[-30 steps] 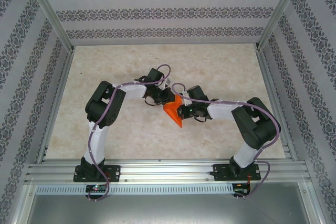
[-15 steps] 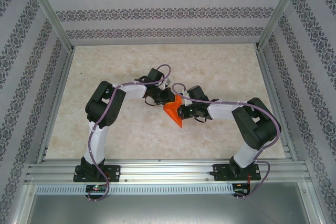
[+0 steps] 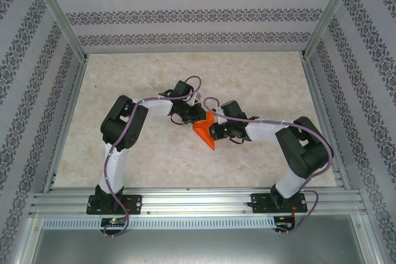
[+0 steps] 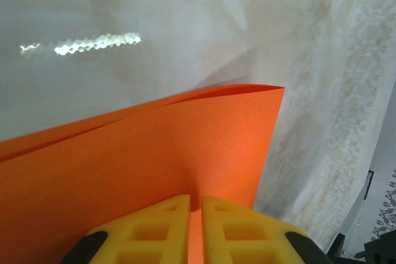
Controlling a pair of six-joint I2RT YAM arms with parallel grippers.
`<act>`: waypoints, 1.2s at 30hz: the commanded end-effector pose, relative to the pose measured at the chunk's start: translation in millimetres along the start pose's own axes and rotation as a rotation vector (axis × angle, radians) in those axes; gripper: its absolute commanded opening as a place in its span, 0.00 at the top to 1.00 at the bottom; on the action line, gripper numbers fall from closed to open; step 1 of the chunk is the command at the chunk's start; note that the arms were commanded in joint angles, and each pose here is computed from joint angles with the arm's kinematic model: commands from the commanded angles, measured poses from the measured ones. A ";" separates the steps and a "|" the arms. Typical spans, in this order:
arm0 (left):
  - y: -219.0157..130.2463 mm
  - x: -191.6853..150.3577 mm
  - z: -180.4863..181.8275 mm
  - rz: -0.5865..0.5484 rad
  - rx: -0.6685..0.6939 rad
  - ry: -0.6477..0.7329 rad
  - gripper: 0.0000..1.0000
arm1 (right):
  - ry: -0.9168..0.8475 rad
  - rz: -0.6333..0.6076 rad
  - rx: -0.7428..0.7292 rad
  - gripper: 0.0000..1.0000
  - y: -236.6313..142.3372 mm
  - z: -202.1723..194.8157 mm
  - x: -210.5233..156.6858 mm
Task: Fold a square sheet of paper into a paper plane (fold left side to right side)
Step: Third fold the triangle at the center of the table.
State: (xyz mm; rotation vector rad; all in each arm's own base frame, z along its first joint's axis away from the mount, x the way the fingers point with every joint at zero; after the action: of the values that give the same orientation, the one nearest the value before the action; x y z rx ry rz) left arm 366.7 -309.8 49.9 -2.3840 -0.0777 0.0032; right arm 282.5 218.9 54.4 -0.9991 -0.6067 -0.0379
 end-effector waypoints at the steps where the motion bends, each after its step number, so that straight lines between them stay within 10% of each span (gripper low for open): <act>1: 21.3 -20.4 27.1 0.064 0.094 -0.027 0.85 | 0.026 0.019 -0.025 1.00 4.2 -8.5 -3.9; 28: -57.8 24.6 -22.5 -0.046 -0.007 0.043 0.55 | 0.048 0.146 -0.048 0.99 19.3 -17.4 -28.7; 36: -73.3 13.1 -24.1 -0.059 -0.092 0.026 0.66 | 0.042 0.138 -0.039 0.99 18.3 -15.1 -26.2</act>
State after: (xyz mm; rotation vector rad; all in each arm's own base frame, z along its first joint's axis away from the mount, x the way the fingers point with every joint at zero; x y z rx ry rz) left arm 386.3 -268.5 99.5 -2.3950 -0.1568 -0.0158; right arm 286.0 223.3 45.5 -1.0029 -0.5759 -0.0076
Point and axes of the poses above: each hand's point on the last joint's axis, 136 mm out from that joint toward the fingers, its own y axis out along the fingers, its own z axis along the line the jaws close on, x = y × z, the point moved 4 cm from there along -y, back along the fingers, and after that the axes turned 3 degrees about -y, right-handed, at the moved point
